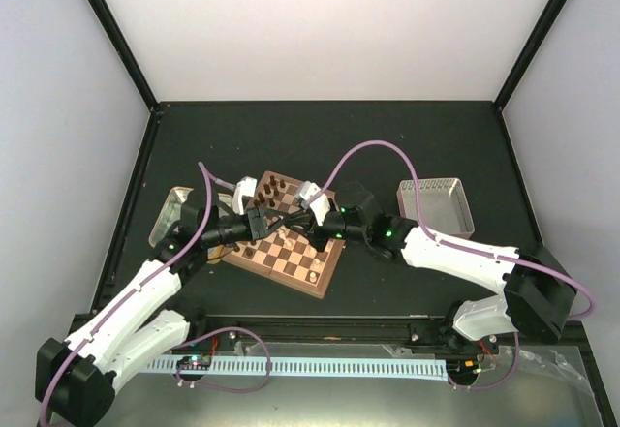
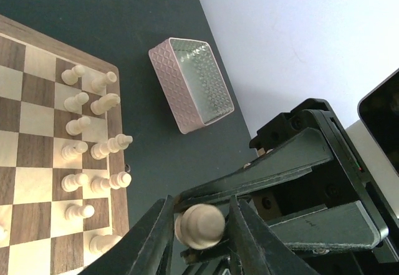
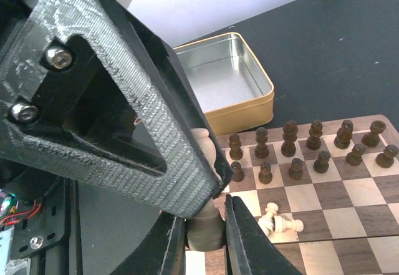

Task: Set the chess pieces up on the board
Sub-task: Place the chess piece on the chessboard.

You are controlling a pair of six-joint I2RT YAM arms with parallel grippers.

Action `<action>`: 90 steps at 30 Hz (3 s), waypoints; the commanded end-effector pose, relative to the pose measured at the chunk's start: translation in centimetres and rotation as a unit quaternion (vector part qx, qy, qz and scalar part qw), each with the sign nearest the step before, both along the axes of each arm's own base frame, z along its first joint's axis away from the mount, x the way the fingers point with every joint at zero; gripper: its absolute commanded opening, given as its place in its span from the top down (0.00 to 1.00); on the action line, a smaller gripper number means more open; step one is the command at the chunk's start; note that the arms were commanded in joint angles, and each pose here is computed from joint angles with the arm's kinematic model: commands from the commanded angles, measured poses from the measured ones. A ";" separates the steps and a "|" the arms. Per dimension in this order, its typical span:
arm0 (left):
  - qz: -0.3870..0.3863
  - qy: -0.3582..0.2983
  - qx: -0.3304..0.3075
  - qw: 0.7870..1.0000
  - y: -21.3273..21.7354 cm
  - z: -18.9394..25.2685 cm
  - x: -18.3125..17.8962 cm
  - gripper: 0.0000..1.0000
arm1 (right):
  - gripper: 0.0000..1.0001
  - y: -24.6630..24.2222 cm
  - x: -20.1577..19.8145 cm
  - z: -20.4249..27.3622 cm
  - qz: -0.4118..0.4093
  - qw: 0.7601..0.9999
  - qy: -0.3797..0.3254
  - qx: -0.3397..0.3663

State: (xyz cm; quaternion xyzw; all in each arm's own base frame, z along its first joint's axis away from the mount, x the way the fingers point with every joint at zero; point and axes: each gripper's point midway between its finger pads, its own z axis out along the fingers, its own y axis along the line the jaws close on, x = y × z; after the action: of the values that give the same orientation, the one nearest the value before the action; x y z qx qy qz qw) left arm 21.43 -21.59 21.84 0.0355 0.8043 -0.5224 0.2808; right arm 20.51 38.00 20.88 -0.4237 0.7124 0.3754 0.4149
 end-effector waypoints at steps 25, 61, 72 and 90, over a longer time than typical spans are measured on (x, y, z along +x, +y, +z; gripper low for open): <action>0.056 -0.071 0.208 0.974 -1.5 -4.1 1.9 0.99 | 0.42 -13.8 7.4 -1.7 -0.409 0.911 0.055 0.001; -0.020 -0.110 0.437 0.892 -10.3 -13.4 -0.4 0.97 | 0.42 -20.1 9.1 -6.1 -0.520 0.843 0.139 -0.019; -0.015 -0.083 0.433 0.897 -9.7 -15.0 -0.1 0.97 | 0.43 -19.9 9.0 -6.8 -0.516 0.844 0.144 -0.028; -0.012 -0.058 0.438 0.897 -9.0 -16.4 -0.4 0.94 | 0.43 -19.4 9.2 -6.8 -0.511 0.846 0.148 -0.030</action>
State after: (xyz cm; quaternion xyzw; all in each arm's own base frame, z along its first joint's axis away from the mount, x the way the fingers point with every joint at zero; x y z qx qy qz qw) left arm 20.92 -30.47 5.77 0.2036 0.9314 -0.1117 0.2803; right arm 29.19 18.52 13.24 0.0430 0.8968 0.1442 0.4160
